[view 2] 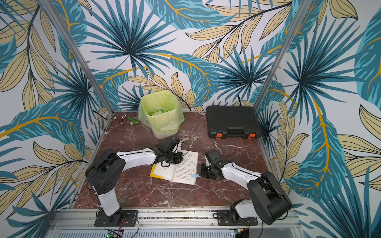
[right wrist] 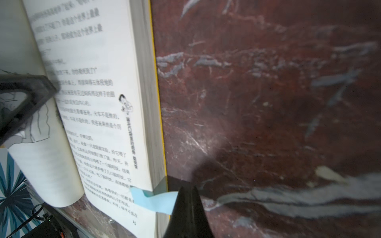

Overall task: Peel off the used sticky note
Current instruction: Tear off the note from the book, then place the note in the trash bin.

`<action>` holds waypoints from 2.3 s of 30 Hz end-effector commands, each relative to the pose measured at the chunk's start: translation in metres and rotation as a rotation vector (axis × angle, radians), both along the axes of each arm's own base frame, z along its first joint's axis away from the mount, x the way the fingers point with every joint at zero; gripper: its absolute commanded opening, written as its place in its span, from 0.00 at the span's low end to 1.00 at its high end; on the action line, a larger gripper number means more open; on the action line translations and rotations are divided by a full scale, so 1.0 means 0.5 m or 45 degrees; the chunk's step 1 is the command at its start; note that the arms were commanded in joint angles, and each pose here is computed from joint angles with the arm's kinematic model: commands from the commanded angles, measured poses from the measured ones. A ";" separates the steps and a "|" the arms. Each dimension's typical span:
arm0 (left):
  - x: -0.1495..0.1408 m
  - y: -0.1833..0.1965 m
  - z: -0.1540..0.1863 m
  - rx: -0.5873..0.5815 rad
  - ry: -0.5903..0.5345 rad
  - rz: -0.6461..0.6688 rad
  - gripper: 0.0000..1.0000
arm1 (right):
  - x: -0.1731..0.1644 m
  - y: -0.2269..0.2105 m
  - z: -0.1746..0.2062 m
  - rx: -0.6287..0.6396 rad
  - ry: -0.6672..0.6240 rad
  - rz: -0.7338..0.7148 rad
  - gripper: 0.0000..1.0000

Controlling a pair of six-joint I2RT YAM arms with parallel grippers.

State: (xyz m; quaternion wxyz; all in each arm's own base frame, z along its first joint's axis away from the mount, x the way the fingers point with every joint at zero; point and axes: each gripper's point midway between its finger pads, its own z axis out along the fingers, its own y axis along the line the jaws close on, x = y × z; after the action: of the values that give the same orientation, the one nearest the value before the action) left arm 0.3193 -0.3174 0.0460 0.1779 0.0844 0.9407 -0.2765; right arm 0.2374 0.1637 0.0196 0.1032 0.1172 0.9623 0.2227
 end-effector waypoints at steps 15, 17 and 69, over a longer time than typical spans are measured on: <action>0.004 0.008 -0.022 0.055 -0.017 -0.012 0.03 | 0.004 -0.085 -0.021 -0.129 0.025 -0.271 0.00; 0.004 0.008 -0.022 0.056 -0.018 -0.011 0.03 | 0.009 -0.085 -0.021 -0.089 0.025 -0.299 0.00; -0.003 0.000 0.001 0.026 -0.063 -0.035 0.03 | 0.641 0.329 0.683 0.299 -1.376 0.380 0.14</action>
State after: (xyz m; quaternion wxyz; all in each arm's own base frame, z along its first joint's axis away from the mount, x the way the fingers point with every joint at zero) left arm 0.3181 -0.3196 0.0460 0.1851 0.0998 0.9392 -0.2716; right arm 0.5610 0.3278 0.3540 0.5369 -0.1283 0.7420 0.3804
